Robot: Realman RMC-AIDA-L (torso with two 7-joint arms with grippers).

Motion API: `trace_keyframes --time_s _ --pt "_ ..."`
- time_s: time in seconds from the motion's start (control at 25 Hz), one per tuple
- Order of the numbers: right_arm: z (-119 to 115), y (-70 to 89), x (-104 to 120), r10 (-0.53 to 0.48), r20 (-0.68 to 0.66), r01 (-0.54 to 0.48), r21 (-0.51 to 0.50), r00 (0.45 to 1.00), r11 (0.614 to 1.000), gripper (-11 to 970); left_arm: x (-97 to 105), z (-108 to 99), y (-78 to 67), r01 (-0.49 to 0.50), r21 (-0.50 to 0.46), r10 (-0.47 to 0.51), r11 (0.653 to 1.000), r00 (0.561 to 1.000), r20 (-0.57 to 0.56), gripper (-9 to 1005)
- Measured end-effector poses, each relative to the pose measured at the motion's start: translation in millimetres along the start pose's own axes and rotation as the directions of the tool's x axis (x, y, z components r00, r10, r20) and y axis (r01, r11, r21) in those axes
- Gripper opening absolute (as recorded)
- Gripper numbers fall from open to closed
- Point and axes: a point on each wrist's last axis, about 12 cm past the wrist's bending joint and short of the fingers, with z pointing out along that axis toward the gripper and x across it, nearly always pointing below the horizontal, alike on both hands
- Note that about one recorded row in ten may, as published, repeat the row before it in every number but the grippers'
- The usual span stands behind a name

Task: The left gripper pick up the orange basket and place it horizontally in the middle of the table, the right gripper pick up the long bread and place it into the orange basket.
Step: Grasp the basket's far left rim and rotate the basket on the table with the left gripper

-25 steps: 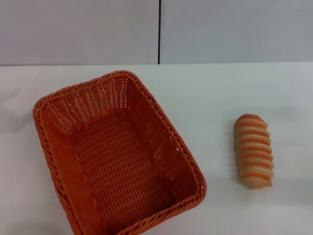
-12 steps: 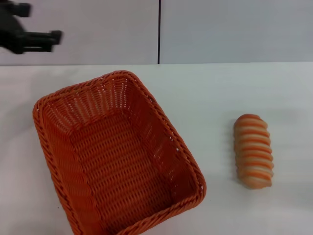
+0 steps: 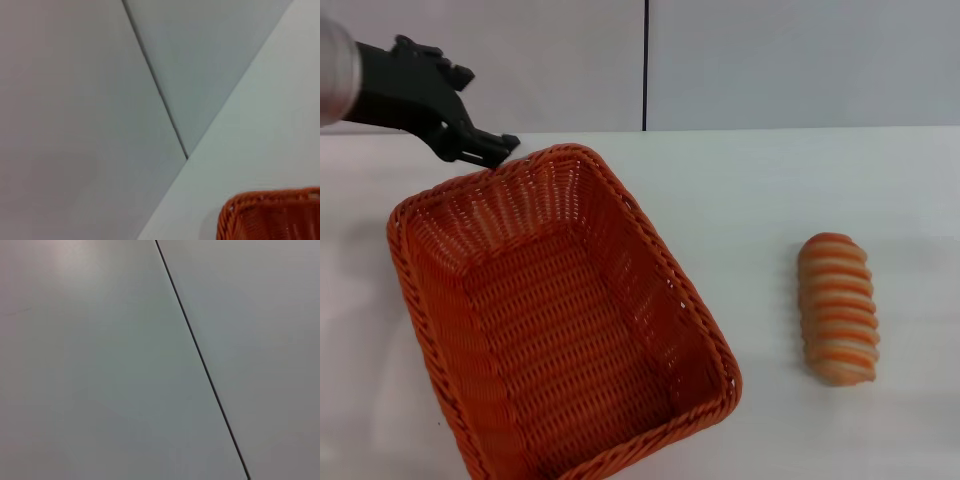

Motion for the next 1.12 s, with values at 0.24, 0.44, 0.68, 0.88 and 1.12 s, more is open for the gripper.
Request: trace_keyframes --time_s 0.24,0.44,0.68,0.88,1.12 --pt "1 1.9 3 0.008 -0.013 -0.008 -0.010 1.000 1.000 697 2 22 -2.3 -0.027 -0.017 0.026 0.999 0.998 -0.060 827" --pt "2 3.2 4 0.011 -0.021 -0.011 -0.018 1.000 1.000 697 14 46 -3.2 -0.034 -0.036 0.031 0.999 0.995 -0.091 816" --pt "5 4.0 6 0.015 -0.028 -0.016 -0.017 0.999 1.000 697 28 69 -2.6 -0.058 0.011 0.059 0.998 0.987 -0.150 802" --pt "7 4.8 8 0.019 -0.033 -0.020 -0.015 0.999 1.000 697 21 80 -2.8 -0.093 0.059 0.103 0.994 0.977 -0.187 791" --pt "8 4.1 11 0.022 -0.050 -0.023 -0.004 0.999 1.000 697 16 82 -4.3 -0.121 0.070 0.133 0.990 0.970 -0.202 777"
